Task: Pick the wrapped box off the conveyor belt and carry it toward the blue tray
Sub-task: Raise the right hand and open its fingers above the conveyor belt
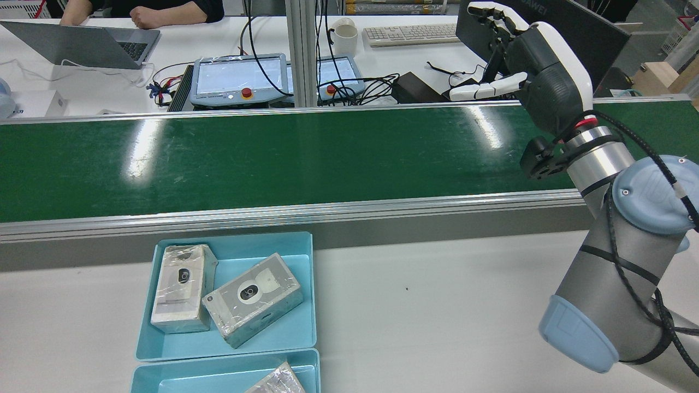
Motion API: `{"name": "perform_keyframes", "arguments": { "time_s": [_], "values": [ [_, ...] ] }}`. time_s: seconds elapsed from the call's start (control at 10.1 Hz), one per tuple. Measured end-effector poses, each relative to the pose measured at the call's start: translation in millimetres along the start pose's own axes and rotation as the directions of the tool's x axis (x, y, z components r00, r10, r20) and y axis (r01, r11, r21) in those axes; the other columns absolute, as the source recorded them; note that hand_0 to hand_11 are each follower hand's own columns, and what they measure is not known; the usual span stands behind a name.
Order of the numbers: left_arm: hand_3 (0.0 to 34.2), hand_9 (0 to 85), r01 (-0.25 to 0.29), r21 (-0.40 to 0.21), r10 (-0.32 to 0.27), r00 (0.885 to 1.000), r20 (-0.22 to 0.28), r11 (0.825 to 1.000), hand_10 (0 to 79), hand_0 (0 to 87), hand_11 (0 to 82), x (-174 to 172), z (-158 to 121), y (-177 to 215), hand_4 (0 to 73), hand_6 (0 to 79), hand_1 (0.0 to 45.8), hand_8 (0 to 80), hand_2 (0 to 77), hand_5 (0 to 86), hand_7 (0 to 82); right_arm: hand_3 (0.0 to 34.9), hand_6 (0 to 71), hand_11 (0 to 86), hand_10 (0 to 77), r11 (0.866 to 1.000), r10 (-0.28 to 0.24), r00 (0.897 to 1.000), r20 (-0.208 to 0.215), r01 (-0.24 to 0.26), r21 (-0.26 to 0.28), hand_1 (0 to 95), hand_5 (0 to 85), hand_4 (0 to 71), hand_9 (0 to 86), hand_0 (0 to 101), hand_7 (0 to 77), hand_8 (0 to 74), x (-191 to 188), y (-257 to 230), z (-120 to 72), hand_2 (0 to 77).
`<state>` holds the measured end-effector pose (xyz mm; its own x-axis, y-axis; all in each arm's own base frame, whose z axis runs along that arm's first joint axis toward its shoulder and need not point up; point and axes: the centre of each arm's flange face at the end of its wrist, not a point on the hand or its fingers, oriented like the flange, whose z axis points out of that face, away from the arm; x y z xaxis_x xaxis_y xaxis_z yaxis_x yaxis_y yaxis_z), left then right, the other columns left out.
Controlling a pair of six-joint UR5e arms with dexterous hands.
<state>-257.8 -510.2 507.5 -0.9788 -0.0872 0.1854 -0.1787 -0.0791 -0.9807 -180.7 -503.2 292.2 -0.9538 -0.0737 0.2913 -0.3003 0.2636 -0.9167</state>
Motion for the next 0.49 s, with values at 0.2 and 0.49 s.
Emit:
{"name": "perform_keyframes", "arguments": {
  "time_s": [0.2,0.49],
  "values": [
    [0.0,0.5,0.000,0.000,0.000,1.000,0.000,1.000,0.5,0.0,0.5,0.0,0.0,0.0,0.0,0.0,0.0,0.5,0.5,1.1,0.0,4.3,3.3,1.1,0.0,1.000,-0.002,1.000,0.004,0.002,0.005,15.8,26.2,2.7,1.6,48,4.9,2.7,-1.7,-2.3,-2.0,12.5],
    [0.0,0.0,0.000,0.000,0.000,1.000,0.000,1.000,0.5,0.0,0.5,0.0,0.0,0.0,0.0,0.0,0.0,0.5,0.5,0.5,0.0,2.6,3.3,1.1,0.0,1.000,-0.002,1.000,0.002,0.002,0.006,15.8,26.2,2.7,1.6,48,4.9,1.1,2.2,-3.9,-1.3,12.5]
  ]
}}
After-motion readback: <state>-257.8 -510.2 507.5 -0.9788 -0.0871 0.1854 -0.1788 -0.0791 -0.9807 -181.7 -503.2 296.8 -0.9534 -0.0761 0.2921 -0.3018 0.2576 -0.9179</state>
